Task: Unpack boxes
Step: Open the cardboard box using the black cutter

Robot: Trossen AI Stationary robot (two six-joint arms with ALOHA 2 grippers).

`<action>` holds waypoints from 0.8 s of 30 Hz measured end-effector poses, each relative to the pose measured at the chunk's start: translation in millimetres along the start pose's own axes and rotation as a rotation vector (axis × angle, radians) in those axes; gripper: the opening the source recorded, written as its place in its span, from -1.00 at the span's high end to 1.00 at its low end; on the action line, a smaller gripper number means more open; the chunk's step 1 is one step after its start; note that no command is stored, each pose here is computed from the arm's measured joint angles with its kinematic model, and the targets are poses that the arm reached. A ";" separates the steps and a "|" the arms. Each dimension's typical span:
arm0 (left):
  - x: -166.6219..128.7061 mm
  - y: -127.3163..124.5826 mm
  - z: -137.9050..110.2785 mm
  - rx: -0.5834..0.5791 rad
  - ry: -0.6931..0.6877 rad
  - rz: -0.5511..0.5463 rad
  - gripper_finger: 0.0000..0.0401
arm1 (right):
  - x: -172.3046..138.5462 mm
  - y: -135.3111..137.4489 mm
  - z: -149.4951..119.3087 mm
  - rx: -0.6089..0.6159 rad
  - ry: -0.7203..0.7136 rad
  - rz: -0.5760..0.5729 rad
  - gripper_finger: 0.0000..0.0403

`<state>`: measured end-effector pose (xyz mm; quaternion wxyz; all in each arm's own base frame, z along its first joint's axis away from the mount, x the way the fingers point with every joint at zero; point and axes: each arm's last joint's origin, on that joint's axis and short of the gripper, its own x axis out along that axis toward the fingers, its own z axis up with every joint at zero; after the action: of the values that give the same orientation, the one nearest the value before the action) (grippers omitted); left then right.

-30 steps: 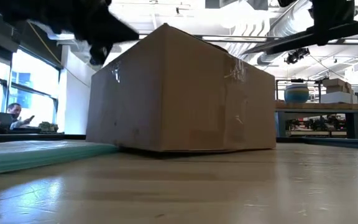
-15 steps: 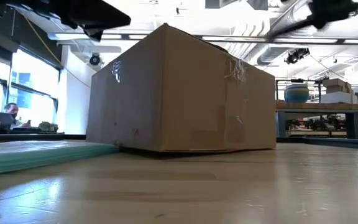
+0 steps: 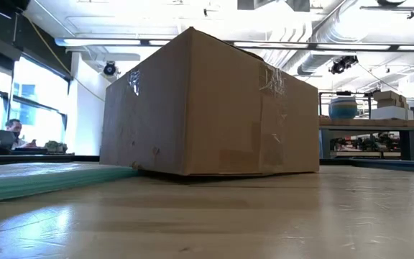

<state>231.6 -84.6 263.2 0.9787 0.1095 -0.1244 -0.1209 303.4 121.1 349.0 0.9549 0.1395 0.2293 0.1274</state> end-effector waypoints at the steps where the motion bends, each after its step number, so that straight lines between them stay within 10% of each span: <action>1: 2.4 1.8 -1.9 -0.017 -0.016 0.004 0.12 | 8.0 -0.8 -1.0 -0.018 -0.003 0.019 0.54; 9: 42.5 1.9 -10.8 -0.099 -0.044 -0.199 -0.39 | 42.7 -14.6 -6.3 -0.052 0.004 0.084 0.54; 24: 62.9 0.4 -4.4 -0.134 -0.084 -0.280 -0.14 | 50.1 -17.3 -8.8 -0.080 0.017 0.122 0.54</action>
<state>292.0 -100.0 272.8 0.9513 0.0553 -0.1406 -0.2686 345.5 122.3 315.7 0.9481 0.1139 0.2234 0.1953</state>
